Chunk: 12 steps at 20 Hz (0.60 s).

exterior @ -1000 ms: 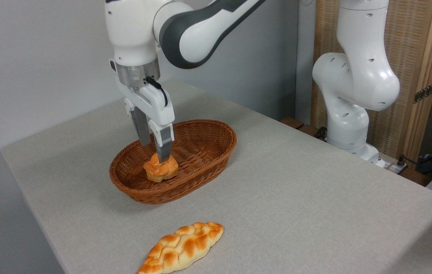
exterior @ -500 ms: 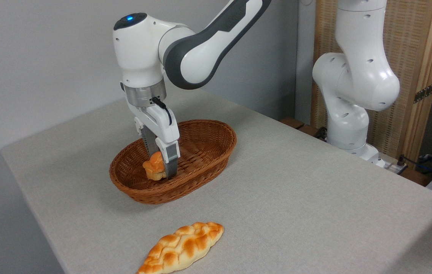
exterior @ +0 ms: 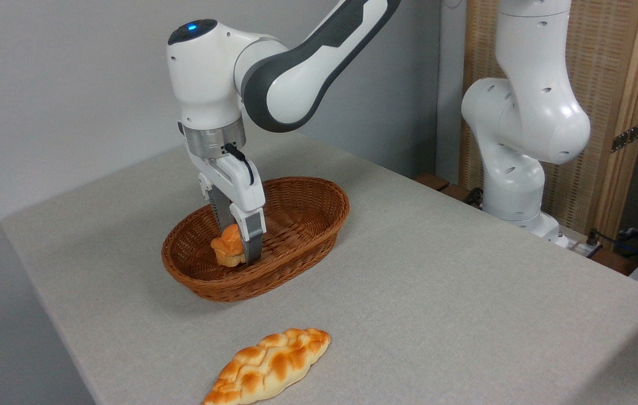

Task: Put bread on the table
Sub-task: 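Descend around the round bun and close the gripper on it, then lift the gripped bun up out of the basket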

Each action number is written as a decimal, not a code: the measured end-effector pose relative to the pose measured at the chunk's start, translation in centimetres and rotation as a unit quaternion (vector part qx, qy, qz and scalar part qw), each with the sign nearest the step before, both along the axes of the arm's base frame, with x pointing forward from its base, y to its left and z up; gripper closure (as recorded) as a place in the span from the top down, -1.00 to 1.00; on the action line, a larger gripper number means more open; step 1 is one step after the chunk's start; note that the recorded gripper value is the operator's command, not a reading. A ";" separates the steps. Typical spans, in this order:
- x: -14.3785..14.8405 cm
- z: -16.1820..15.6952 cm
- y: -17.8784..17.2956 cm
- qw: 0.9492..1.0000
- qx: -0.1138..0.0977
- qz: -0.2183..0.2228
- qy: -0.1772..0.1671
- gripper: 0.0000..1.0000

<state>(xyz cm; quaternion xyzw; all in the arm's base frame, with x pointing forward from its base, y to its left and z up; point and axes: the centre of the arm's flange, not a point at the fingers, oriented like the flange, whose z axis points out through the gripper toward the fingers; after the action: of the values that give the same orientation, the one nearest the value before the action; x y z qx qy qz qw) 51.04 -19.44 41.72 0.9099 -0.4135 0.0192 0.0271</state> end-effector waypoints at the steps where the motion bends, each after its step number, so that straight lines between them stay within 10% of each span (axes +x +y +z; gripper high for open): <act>1: 0.0 0.0 0.0 1.000 0.000 0.000 0.000 -0.13; 12: -0.1 0.7 0.0 1.000 -0.001 0.000 -0.006 -0.14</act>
<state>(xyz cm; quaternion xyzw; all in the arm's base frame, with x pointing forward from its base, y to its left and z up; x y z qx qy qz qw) 50.94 -19.40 42.41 0.9098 -0.4135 0.0255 0.0255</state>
